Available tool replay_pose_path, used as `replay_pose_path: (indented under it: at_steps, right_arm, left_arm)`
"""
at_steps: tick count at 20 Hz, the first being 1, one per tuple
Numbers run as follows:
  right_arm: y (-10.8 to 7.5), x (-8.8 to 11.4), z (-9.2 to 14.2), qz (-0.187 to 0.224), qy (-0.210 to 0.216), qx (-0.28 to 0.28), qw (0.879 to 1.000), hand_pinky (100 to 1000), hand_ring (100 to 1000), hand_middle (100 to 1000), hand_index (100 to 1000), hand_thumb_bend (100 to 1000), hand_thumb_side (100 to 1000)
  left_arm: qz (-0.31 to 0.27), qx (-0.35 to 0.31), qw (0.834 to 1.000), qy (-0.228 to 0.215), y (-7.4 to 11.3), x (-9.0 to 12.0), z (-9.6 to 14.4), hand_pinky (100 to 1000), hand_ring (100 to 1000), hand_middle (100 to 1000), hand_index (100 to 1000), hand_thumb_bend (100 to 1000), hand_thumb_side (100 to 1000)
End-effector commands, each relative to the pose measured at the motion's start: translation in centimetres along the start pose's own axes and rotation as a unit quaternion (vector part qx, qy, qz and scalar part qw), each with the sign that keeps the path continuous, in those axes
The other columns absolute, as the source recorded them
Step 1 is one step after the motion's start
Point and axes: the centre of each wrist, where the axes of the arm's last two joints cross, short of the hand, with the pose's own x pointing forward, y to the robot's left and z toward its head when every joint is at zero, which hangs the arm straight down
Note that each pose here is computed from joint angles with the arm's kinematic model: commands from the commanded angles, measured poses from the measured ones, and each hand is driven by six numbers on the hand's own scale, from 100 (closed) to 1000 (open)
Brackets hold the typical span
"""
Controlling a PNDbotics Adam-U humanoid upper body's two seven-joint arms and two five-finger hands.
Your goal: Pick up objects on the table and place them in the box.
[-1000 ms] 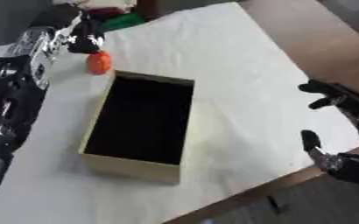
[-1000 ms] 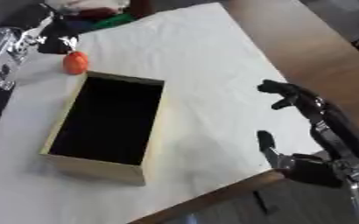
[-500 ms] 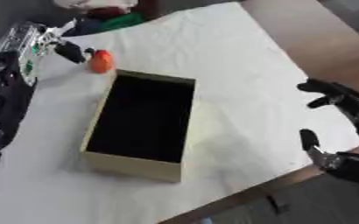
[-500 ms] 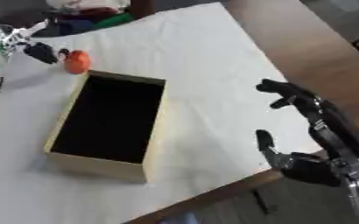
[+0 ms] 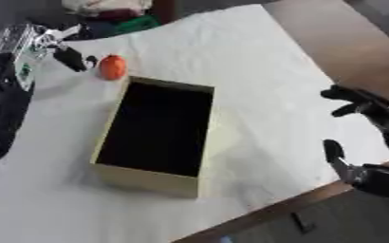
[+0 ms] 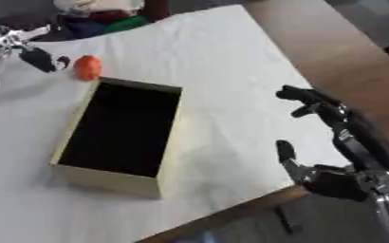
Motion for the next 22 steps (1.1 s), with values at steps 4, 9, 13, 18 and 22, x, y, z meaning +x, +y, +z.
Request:
replay_pose_path:
  at_steps: [4, 9, 13, 18, 22]
  right_arm:
    - [-0.8, 0.0, 0.1, 0.010, -0.006, -0.001, 1.000, 705, 896, 860, 1000, 100, 328]
    - [-0.8, 0.1, -0.1, 0.011, -0.008, -0.001, 1.000, 704, 897, 861, 1000, 100, 329]
    - [-0.9, 0.1, -0.1, 0.011, -0.010, -0.001, 1.000, 704, 897, 861, 1000, 100, 330]
    - [-0.9, 0.1, -0.3, 0.010, -0.012, -0.002, 1.000, 703, 897, 861, 1000, 100, 333]
    - [-0.9, 0.1, -0.3, 0.010, -0.013, -0.002, 1.000, 702, 898, 861, 1000, 100, 334]
  left_arm:
    - [-0.003, 0.010, 1.000, 0.004, 1.1, -1.2, 0.5, 852, 825, 806, 941, 303, 300]
    - [-0.012, 0.014, 1.000, -0.007, 0.7, -0.8, 0.3, 854, 831, 813, 945, 415, 313]
    - [-0.025, 0.021, 0.999, -0.017, 0.3, -0.3, 0.0, 853, 831, 812, 941, 444, 304]
    - [-0.031, 0.019, 0.999, -0.022, -0.4, -0.1, -0.3, 848, 825, 807, 936, 456, 298]
    - [-0.030, 0.015, 0.999, -0.025, -1.0, 0.1, -0.5, 839, 814, 796, 925, 459, 301]
